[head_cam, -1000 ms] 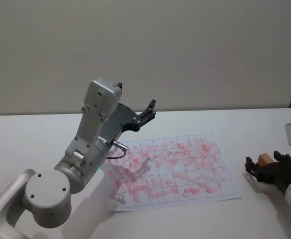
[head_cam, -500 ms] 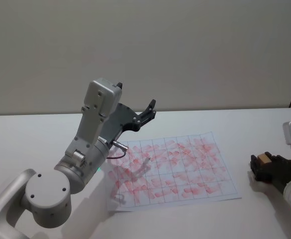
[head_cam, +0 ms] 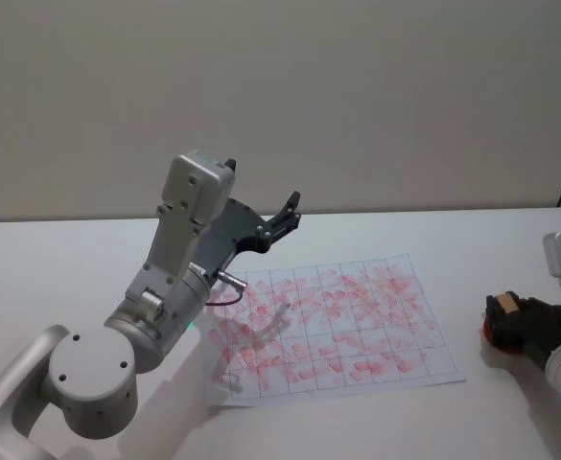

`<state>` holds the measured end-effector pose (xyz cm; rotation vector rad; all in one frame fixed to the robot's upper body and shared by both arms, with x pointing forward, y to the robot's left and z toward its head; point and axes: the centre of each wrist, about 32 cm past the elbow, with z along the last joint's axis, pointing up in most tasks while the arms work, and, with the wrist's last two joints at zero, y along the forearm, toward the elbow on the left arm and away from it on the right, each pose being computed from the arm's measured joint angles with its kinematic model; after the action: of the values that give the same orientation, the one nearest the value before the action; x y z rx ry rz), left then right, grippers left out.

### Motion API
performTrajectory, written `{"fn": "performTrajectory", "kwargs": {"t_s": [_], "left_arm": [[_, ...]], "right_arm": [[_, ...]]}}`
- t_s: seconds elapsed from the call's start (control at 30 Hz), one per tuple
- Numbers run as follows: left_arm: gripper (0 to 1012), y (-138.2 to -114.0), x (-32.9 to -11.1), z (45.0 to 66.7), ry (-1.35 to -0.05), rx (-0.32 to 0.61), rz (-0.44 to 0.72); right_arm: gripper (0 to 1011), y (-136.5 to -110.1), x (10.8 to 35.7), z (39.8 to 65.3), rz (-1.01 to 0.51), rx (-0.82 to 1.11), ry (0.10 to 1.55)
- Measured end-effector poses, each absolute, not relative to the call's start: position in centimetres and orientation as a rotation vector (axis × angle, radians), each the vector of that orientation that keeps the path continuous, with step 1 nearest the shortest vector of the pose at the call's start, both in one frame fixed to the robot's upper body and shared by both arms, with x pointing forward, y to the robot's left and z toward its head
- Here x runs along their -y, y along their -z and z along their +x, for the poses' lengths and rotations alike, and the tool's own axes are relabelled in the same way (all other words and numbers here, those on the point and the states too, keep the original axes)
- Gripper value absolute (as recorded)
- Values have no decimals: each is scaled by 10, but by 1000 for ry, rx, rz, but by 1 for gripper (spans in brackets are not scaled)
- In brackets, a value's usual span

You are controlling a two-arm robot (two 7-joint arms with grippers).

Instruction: Use the one hand to pick up the stamp and affix it onto the A4 paper.

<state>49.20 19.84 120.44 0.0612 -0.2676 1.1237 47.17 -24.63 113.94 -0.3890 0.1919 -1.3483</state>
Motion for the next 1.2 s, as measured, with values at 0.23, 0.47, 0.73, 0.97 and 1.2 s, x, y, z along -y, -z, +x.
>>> {"fn": "performTrajectory", "kwargs": {"t_s": [0.23,0.47,0.73,0.97,1.2], "left_arm": [[1001,-1204,-198,492,-1124,268,61],[1001,-1204,-198,492,-1124,268,61],[1001,-1204,-198,492,-1124,268,61],[1001,-1204,-198,492,-1124,268,61],[1001,-1204,-198,492,-1124,268,61]], "right_arm": [[221,-1147,245,476,-363,-138,1328],[220,-1159,241,484,-322,-72,1275],[220,-1171,231,498,-271,-18,1178],[220,-1171,219,510,-249,-18,1079],[220,-1163,207,522,-258,-51,979]]}}
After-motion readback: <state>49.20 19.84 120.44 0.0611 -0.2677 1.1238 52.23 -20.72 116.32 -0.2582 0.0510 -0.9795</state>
